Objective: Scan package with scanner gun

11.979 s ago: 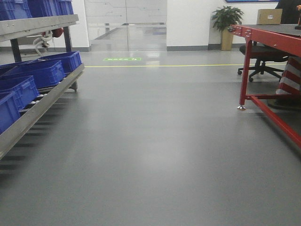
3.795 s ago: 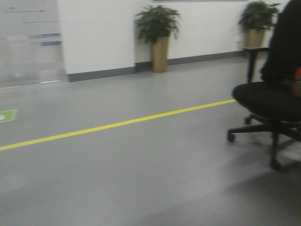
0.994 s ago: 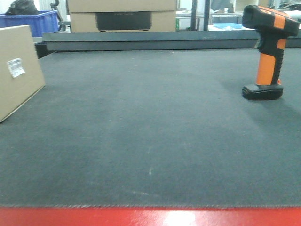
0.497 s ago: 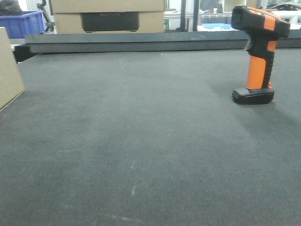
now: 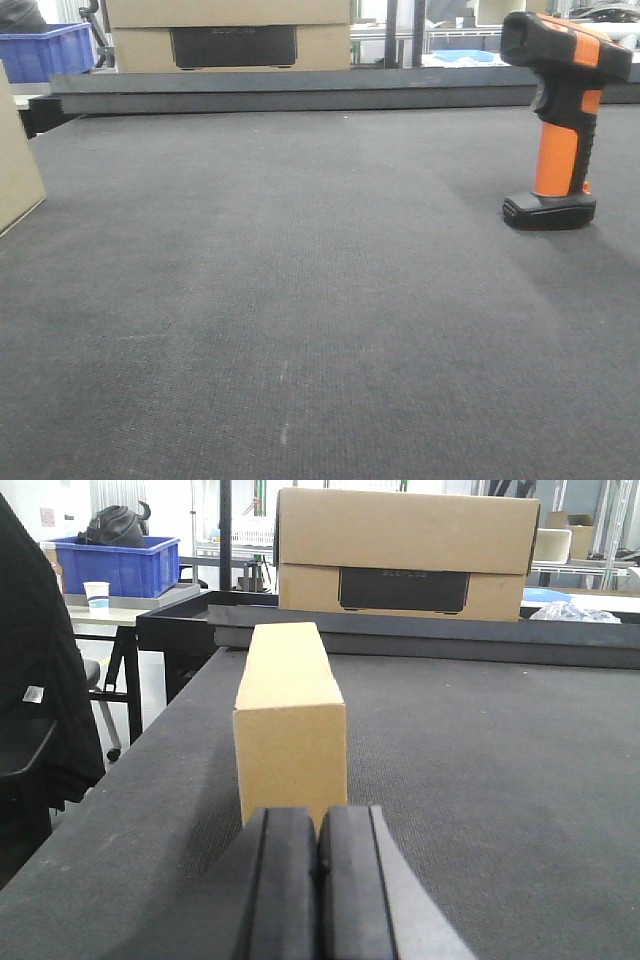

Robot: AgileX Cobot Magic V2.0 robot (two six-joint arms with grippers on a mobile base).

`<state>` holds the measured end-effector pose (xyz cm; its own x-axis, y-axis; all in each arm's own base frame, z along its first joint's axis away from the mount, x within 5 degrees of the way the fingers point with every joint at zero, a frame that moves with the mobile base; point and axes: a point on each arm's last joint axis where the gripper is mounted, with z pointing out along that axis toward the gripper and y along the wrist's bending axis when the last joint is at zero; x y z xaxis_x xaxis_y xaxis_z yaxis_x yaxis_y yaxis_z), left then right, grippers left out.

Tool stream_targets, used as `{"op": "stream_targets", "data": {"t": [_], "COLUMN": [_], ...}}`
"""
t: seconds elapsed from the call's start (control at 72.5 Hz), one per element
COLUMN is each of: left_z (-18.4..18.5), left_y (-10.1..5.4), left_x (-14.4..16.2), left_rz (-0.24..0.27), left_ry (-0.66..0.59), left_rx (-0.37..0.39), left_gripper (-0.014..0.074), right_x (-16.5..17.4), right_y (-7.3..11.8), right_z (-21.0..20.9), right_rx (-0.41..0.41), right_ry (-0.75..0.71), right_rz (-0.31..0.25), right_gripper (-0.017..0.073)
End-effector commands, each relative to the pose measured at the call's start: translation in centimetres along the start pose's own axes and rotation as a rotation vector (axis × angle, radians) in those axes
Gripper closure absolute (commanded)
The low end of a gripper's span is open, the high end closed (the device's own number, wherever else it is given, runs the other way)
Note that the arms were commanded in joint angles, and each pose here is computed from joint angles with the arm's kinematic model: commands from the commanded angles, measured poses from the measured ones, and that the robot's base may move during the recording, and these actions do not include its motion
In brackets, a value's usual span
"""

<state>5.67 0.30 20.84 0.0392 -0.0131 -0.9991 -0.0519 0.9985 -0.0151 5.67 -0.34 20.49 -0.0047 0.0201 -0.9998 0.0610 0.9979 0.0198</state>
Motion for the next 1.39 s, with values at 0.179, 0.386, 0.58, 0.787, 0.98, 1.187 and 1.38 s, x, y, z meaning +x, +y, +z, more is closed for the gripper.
{"op": "stream_targets", "data": {"t": [0.179, 0.386, 0.58, 0.787, 0.98, 1.187, 1.38], "left_z": [-0.05, -0.05, -0.04, -0.04, -0.04, -0.04, -0.04], "left_y": [-0.29, -0.25, -0.20, -0.20, -0.20, -0.20, -0.20], "left_x": [-0.22, -0.22, -0.22, -0.22, -0.22, -0.22, -0.25], "left_rz": [-0.009, -0.009, -0.009, -0.009, -0.009, -0.009, -0.010], "left_ry": [-0.020, -0.020, -0.020, -0.020, -0.020, -0.020, -0.023], "left_rx": [0.051, 0.044, 0.034, 0.034, 0.034, 0.034, 0.035], "left_gripper": [0.0687, 0.0687, 0.0687, 0.0687, 0.0687, 0.0687, 0.0687], "right_x": [-0.19, -0.19, -0.19, -0.19, -0.19, -0.19, -0.19], "right_y": [-0.01, -0.02, -0.02, -0.02, -0.02, -0.02, -0.02], "right_z": [-0.03, -0.03, -0.03, -0.03, -0.03, -0.03, -0.03], "right_rx": [0.001, 0.003, 0.003, 0.003, 0.003, 0.003, 0.003], "right_ry": [-0.023, -0.023, -0.023, -0.023, -0.023, -0.023, -0.023], "right_rz": [-0.002, -0.002, -0.002, -0.002, -0.002, -0.002, -0.002], "right_gripper": [0.0727, 0.0727, 0.0727, 0.0727, 0.0727, 0.0727, 0.0727]}}
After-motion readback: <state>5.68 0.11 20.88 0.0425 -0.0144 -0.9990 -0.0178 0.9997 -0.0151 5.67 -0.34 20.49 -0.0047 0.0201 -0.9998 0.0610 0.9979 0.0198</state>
